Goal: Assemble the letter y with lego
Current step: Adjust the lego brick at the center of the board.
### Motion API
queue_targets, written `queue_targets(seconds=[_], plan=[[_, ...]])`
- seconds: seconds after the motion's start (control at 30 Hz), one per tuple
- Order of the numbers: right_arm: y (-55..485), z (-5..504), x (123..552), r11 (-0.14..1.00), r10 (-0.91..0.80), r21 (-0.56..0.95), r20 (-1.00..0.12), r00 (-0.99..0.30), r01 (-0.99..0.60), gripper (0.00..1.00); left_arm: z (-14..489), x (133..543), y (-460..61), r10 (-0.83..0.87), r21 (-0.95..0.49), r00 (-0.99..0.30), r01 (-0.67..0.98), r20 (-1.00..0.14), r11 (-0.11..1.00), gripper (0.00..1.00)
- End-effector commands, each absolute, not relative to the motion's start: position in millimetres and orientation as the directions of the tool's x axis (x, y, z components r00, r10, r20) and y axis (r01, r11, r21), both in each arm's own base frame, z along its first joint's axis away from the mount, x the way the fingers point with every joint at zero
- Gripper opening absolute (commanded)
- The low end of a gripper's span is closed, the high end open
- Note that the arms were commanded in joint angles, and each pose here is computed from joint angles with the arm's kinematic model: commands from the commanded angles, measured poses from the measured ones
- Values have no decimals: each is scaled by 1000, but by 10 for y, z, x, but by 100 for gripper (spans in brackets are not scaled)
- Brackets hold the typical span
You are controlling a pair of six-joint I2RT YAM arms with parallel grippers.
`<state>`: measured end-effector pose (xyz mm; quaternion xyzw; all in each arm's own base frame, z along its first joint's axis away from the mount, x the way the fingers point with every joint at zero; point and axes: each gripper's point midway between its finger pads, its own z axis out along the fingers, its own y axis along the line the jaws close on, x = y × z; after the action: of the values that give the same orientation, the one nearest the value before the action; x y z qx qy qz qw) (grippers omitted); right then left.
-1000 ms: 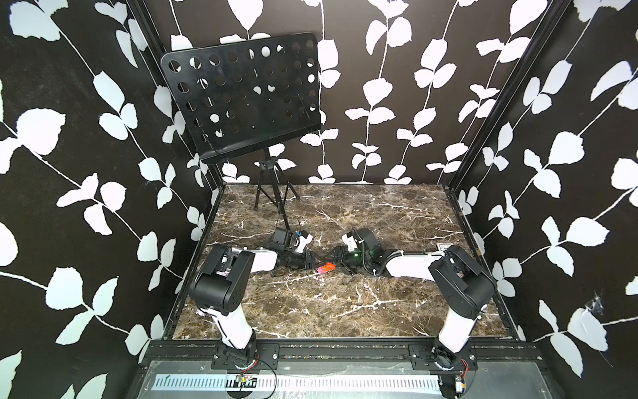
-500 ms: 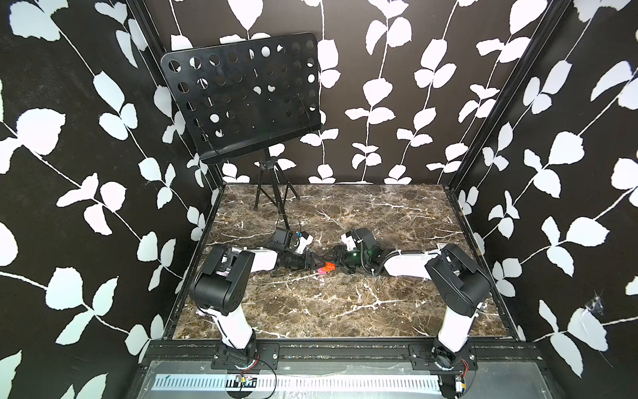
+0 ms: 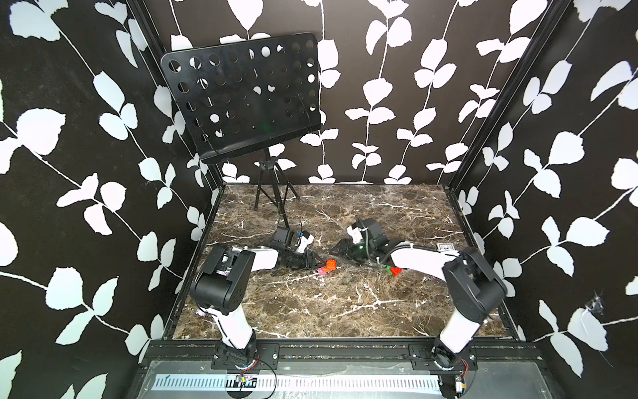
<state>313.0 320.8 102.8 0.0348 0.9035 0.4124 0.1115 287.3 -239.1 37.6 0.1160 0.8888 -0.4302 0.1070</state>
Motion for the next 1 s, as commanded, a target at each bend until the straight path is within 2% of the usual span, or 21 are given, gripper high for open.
queue_targets(seconds=[0.0, 0.27, 0.33, 0.47, 0.6, 0.67, 0.73, 0.83, 0.97], plan=[[2825, 1101, 3130, 748, 116, 662, -218, -969, -59, 60, 40, 2878, -2250, 101, -652, -966, 236, -239, 721, 55], [1972, 1152, 3084, 875, 65, 480, -244, -967, -62, 58, 10, 2983, -2417, 87, -665, -966, 232, -244, 710, 54], [1916, 1161, 3055, 884, 52, 462, -236, -970, -65, 58, 14, 2980, -2422, 87, -664, -966, 231, -244, 711, 53], [2041, 1183, 3044, 845, 59, 530, -218, -974, -67, 57, 79, 2995, -2387, 80, -650, -958, 248, -277, 718, 52], [1887, 1181, 3047, 891, 33, 448, -226, -974, -74, 58, 51, 2984, -2376, 81, -649, -960, 241, -266, 722, 52], [1921, 1224, 3012, 893, -20, 436, -207, -978, -110, 58, 62, 2981, -2352, 77, -647, -960, 240, -270, 724, 52], [2094, 1254, 3034, 863, -22, 489, -219, -976, -129, 58, 88, 2980, -2329, 71, -648, -958, 242, -278, 722, 52], [2516, 1263, 3145, 731, 79, 677, -212, -974, -87, 59, 85, 2978, -2300, 63, -648, -959, 235, -276, 725, 52], [2924, 1128, 3175, 677, 128, 735, -155, -980, -27, 63, 77, 2979, -2296, 64, -647, -960, 233, -273, 726, 53]])
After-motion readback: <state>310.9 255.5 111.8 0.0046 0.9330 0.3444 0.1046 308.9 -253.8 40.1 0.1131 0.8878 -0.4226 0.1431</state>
